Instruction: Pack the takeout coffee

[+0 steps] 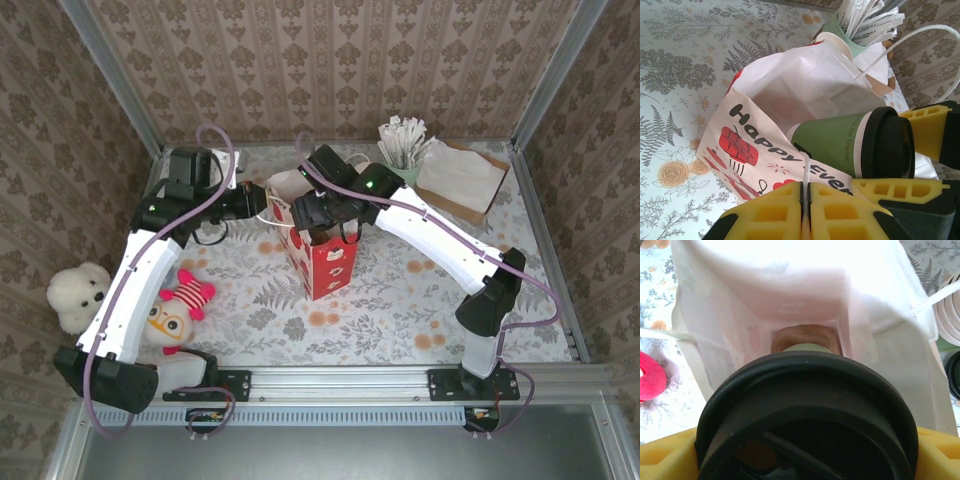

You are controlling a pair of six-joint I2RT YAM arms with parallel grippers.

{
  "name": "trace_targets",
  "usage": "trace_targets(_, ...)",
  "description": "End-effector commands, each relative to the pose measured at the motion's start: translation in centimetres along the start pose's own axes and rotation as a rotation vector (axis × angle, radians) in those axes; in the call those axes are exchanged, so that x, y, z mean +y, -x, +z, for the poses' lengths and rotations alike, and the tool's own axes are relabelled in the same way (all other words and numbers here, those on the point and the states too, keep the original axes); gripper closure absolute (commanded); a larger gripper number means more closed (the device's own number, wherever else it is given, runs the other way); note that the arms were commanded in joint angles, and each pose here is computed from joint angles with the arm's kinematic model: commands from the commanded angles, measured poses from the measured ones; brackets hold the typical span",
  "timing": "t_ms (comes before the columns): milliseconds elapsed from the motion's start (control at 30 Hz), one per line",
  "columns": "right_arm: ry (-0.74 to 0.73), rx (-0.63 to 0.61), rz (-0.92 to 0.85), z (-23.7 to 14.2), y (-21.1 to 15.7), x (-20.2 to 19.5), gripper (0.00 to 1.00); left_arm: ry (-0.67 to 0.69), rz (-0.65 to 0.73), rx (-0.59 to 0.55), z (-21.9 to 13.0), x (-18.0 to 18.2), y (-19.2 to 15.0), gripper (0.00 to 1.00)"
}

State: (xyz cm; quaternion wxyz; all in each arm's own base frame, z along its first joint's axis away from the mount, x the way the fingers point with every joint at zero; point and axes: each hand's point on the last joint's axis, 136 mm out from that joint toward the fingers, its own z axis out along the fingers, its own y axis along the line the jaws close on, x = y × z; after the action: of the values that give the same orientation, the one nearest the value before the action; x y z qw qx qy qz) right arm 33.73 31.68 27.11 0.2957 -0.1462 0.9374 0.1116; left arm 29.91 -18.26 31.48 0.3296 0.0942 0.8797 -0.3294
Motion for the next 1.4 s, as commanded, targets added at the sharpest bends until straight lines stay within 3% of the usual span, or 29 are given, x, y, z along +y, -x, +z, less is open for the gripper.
trace_targets(0, 0.035, 0.003, 0.043, -0.8, -0.1, -0.1, 0.36, 0.005, 0.028, -0.031, -0.7, 0.2, 0.3, 0.89)
trace_targets(400, 0.139, -0.1, 0.102, -2.7, 1.9, 1.3, 0.37, 0.015, -0.014, -0.022, -0.5, 1.6, -0.7, 0.89)
trace_targets(600, 0.033, 0.0, 0.104, 0.8, -1.0, -0.2, 0.37, -0.006, -0.001, -0.057, -1.4, 1.2, -0.6, 0.88)
trace_targets(1067, 0.031, 0.052, 0.015, 2.6, -1.2, 1.8, 0.38, -0.165, 0.051, -0.127, -1.6, -1.6, -0.1, 0.83)
trace_targets(1200, -0.02, 0.063, -0.034, 2.9, -1.5, 2.0, 0.38, -0.191, 0.076, -0.12, -1.5, -2.1, -0.4, 0.72)
trace_targets(1367, -0.035, 0.087, -0.062, 3.3, -2.3, 2.0, 0.39, -0.133, 0.126, -0.203, -3.6, -1.3, 2.4, 0.41)
